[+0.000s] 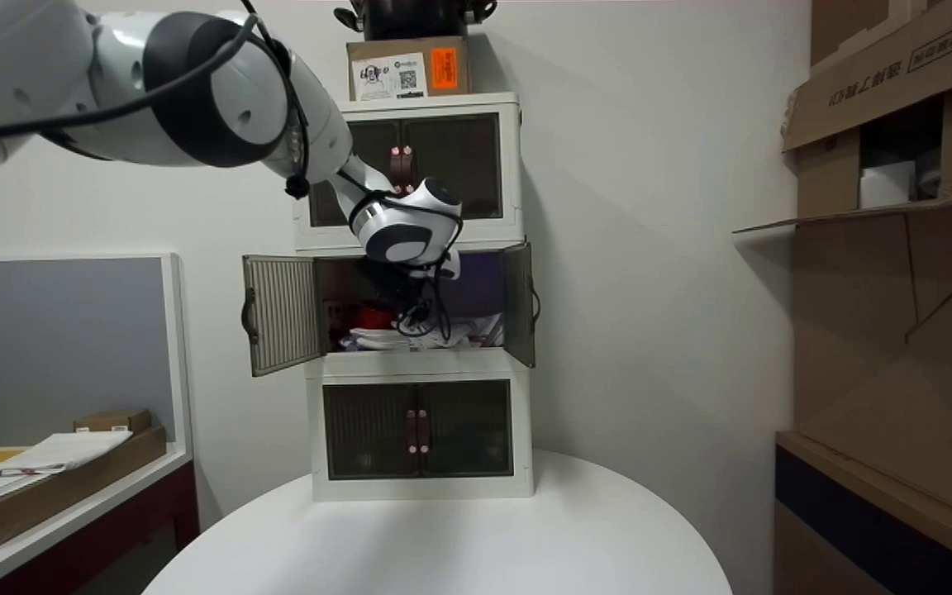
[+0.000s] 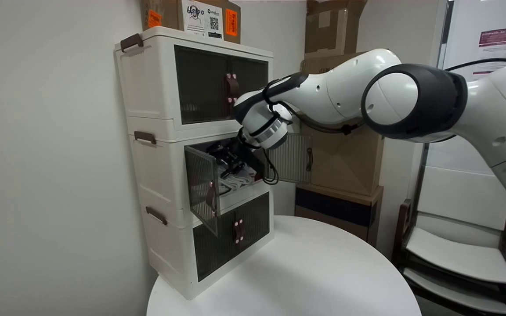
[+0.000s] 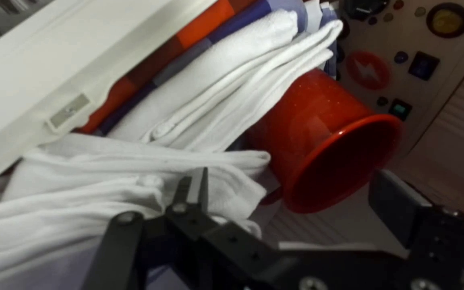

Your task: Put the red cup inside the middle cabinet

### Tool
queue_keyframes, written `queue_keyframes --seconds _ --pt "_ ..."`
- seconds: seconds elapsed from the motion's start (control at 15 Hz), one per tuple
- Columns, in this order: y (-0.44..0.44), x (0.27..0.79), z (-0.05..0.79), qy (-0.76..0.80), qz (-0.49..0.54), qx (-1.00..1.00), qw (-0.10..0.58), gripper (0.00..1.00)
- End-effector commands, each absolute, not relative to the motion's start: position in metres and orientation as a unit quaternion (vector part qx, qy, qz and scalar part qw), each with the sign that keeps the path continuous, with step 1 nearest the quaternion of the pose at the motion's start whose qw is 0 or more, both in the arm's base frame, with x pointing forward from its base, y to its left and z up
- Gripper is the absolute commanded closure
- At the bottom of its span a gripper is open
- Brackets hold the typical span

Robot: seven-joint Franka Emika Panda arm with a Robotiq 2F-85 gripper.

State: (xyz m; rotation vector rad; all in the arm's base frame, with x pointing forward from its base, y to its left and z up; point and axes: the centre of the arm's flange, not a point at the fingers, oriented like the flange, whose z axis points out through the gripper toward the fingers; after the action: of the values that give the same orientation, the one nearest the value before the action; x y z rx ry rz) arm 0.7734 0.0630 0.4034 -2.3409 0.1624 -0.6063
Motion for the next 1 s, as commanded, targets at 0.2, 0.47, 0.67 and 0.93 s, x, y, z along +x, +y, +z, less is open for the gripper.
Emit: queue_keyframes --seconds 0.2,0.47,0.67,0.93 --pt "0.041 0.752 0.443 0.029 -0.229 -0.907 0.352 0.00" --pt "0.037 0.735 0.447 -0.009 -0.199 -0.920 0.337 0.00" --pt "0.030 0.714 0.463 -0.062 -0.161 -0.947 0.272 0.00" --pt "0.024 0.685 0.493 -0.124 -0.116 -0.966 0.196 0.00"
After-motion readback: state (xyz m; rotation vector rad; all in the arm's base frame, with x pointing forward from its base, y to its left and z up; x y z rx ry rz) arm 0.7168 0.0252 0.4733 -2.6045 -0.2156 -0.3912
